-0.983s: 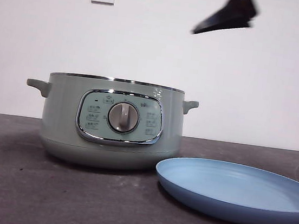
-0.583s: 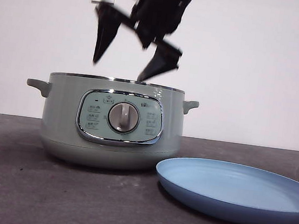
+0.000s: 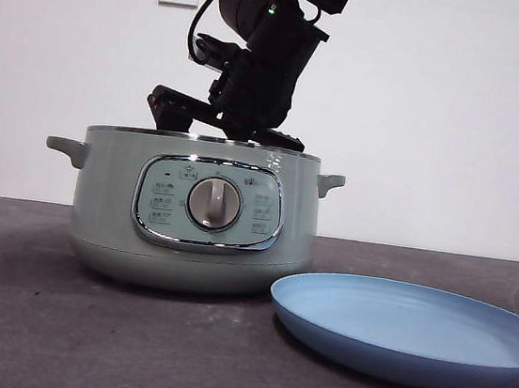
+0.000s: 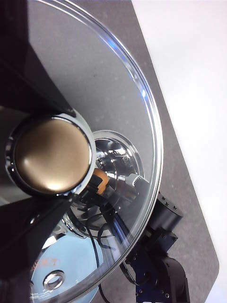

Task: Take the potato out from the steamer,put the potato on the plate,close the lid

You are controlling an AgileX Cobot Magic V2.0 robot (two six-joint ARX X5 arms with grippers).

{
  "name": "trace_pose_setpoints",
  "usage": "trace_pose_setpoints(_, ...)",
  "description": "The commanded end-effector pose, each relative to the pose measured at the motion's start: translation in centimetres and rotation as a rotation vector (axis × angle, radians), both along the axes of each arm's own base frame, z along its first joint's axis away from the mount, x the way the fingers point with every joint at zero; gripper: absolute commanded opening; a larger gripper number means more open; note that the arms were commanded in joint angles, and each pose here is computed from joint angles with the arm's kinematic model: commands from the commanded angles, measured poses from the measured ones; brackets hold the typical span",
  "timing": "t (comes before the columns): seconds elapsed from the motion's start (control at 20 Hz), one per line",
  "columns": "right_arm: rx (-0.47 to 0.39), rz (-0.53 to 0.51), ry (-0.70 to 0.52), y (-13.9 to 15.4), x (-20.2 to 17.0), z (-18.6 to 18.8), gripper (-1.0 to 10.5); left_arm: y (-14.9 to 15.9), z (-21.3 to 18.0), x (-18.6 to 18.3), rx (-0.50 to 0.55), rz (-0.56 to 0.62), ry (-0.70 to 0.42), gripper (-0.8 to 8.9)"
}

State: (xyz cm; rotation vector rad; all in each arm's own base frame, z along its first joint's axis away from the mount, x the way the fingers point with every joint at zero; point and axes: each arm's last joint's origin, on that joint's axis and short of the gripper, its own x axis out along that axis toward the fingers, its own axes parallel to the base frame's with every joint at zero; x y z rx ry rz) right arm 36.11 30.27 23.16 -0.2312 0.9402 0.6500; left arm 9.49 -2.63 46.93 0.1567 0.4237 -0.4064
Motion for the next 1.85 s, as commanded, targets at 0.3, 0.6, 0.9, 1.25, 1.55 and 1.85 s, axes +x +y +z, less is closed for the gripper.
trace_pose_setpoints(0.3, 0.003, 0.043, 0.034, 0.3, -0.1, -0.7, -0.2, 0.1, 0.8, -0.4, -0.022, 0.004, -0.063, -0.13)
trace_pose_setpoints(0.6, 0.095, 0.097, -0.175, -3.8, -4.5, 11.3, -0.2, -0.2, 0.7, 0.4, -0.031, -0.025, -0.047, -0.13)
trace_pose_setpoints(0.9, -0.006, 0.038, -0.128, -12.1, -9.8, 17.6, -0.2, -0.6, 0.6, 1.7, -0.049, -0.073, -0.029, -0.13)
trace_pose_setpoints(1.25, -0.036, -0.004, -0.084, -15.2, -12.1, 15.2, -0.2, -0.6, 0.8, 1.8, -0.056, -0.077, -0.058, -0.13)
trace_pose_setpoints(1.55, -0.041, -0.069, -0.019, -16.7, -13.3, 6.9, -0.2, -0.7, 0.8, 2.0, -0.055, -0.077, -0.050, -0.13)
trace_pose_setpoints(1.85, -0.019, -0.107, -0.011, -17.3, -13.7, -0.9, -0.2, -0.8, 0.7, 2.3, -0.063, -0.100, -0.038, -0.13)
